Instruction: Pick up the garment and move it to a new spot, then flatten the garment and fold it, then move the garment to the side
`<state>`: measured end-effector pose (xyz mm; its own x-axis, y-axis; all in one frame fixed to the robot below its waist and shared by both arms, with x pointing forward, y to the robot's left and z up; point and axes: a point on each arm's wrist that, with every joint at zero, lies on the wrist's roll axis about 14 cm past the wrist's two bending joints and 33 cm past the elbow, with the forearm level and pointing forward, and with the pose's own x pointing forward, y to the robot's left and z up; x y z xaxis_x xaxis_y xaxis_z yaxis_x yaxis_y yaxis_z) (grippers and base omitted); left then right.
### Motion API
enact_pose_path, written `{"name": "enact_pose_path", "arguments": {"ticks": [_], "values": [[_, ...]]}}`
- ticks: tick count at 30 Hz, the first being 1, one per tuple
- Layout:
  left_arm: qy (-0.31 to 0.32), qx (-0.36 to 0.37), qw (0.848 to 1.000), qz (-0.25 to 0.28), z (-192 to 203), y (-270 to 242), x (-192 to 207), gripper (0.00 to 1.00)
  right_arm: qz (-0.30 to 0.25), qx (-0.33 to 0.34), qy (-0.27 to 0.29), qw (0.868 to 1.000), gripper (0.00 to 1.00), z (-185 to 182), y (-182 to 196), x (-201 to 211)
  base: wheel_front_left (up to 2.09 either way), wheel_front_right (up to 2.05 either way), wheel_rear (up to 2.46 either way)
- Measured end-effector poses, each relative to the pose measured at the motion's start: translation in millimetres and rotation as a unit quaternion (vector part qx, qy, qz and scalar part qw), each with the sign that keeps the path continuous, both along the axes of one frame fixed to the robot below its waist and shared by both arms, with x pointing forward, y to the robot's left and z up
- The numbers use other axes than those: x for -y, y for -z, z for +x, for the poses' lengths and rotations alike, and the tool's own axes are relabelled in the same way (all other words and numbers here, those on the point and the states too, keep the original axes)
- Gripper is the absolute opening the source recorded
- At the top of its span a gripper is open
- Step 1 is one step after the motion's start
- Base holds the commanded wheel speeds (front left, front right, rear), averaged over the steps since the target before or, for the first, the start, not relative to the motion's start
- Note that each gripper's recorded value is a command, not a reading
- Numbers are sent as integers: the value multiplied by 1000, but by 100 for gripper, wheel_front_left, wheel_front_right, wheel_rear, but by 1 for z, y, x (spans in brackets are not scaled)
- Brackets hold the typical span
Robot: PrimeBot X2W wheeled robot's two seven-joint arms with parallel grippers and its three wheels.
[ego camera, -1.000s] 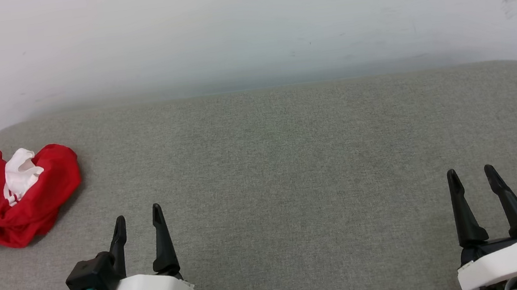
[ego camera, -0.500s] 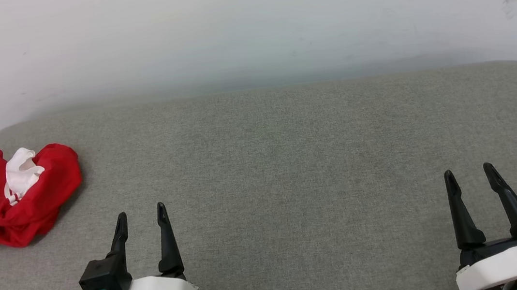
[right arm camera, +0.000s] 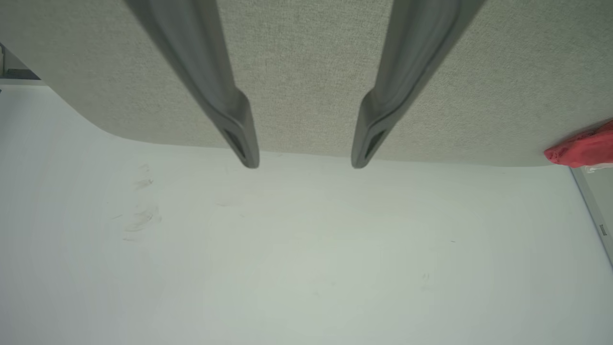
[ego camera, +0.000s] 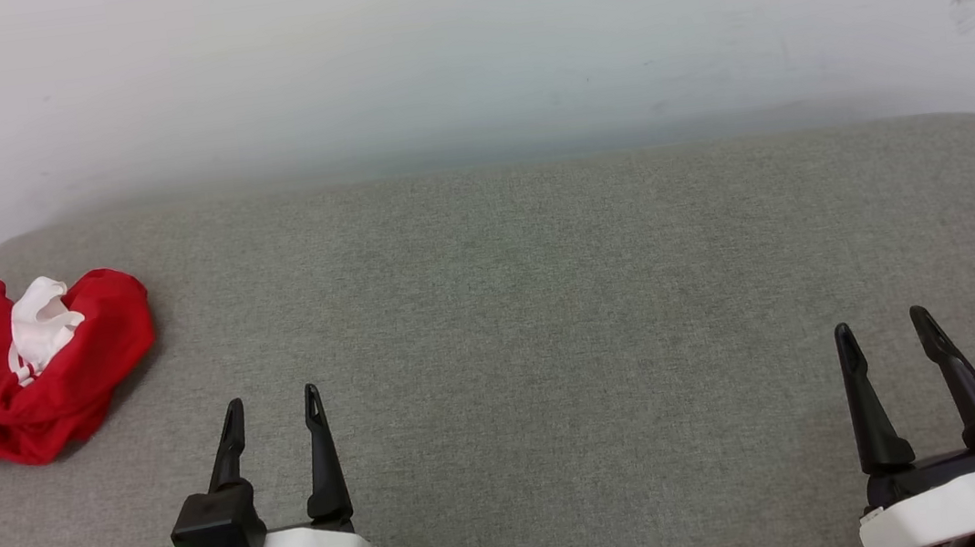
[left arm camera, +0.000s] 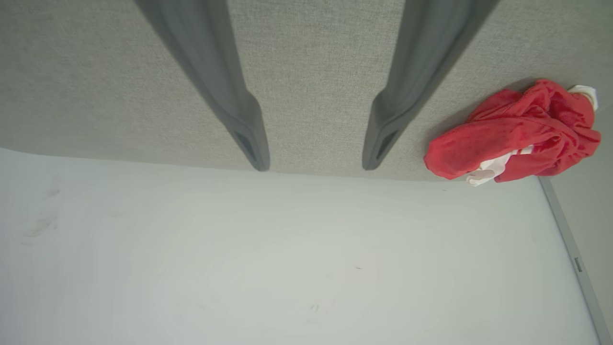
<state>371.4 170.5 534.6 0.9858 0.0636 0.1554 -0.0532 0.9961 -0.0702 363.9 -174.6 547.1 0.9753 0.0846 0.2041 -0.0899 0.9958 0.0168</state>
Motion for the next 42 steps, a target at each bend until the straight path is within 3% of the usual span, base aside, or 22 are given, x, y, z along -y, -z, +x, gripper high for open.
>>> {"name": "enact_pose_path", "arguments": {"ticks": [25,42], "values": [[-11,-2,1000,-5,-5,3,-9,100,36,-5,-6,999,100,1,5,-3,0,0,0],[-115,-11,993,-10,-43,9,-74,100,35,-17,-106,994,100,25,11,-70,0,0,0]]}}
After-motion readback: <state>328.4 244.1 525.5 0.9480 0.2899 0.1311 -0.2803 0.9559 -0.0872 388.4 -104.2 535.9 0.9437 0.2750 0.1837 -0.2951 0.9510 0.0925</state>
